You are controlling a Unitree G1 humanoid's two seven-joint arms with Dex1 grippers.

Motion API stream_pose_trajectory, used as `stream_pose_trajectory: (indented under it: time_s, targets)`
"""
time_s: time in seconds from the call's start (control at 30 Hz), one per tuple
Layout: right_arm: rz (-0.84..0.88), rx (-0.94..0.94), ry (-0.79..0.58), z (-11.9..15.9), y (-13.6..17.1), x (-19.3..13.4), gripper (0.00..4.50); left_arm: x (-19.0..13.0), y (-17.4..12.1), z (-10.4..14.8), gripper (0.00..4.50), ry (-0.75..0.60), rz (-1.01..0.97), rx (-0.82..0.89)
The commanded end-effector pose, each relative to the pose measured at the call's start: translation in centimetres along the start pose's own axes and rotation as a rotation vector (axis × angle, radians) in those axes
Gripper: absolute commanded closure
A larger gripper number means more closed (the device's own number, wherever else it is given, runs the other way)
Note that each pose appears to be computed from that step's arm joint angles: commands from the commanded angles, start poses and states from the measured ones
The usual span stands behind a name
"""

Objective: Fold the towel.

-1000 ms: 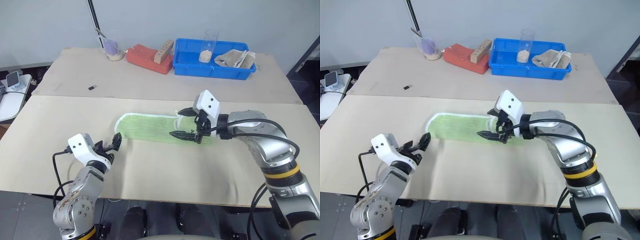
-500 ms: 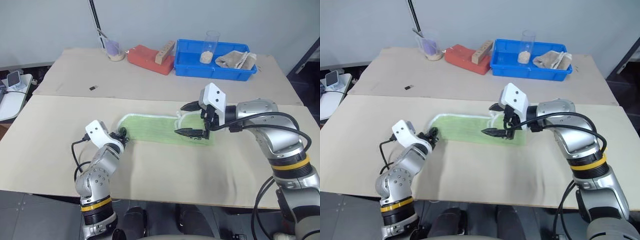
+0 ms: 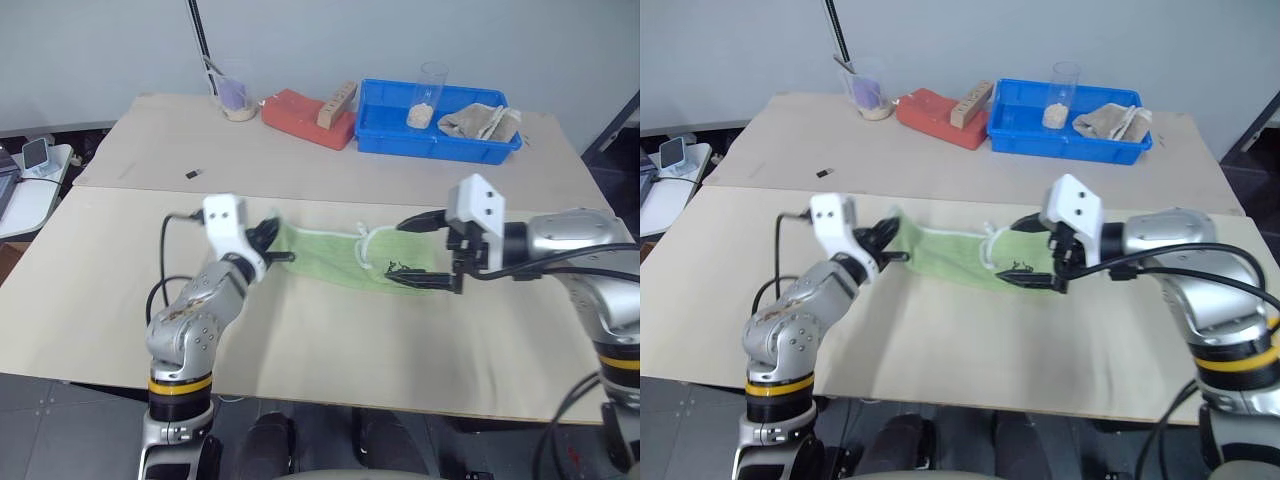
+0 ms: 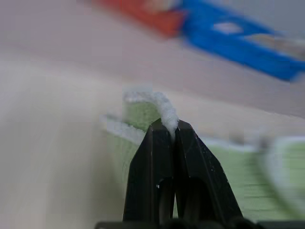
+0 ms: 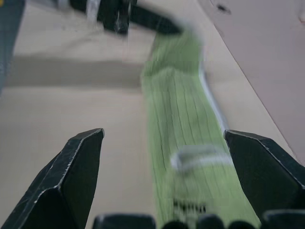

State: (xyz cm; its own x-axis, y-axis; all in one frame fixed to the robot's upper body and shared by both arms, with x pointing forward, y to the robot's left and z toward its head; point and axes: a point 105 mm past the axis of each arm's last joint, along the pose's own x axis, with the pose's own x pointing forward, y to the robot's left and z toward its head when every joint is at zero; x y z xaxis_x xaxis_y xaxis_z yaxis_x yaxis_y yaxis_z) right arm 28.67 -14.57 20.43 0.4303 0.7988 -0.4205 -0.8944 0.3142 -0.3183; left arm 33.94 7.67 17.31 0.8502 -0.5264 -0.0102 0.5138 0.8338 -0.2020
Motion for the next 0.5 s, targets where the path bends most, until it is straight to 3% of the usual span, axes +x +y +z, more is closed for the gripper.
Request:
stream_pose_trajectory:
  time_s: [0.03, 0.2, 0.47, 0.5]
  targets:
    - [-0.077, -0.004, 0.023, 0.4, 0.1, -2.6, 0.00, 1.7, -5.5, -0.8, 4.48, 0.027, -0.302, 0.086]
    - [-0.164, 0.061, 0.097, -0.9, 1.2, -5.2, 0.00, 4.3, -10.8, -3.1, 4.48, 0.081, -0.591, 0.114]
    - [-0.226, 0.111, 0.105, -1.2, 2.8, -5.7, 0.00, 7.5, -12.4, -4.4, 4.48, 0.060, -0.651, 0.163]
    - [-0.231, 0.114, 0.106, -1.3, 2.8, -5.7, 0.00, 7.3, -12.7, -4.4, 4.17, 0.061, -0.675, 0.148]
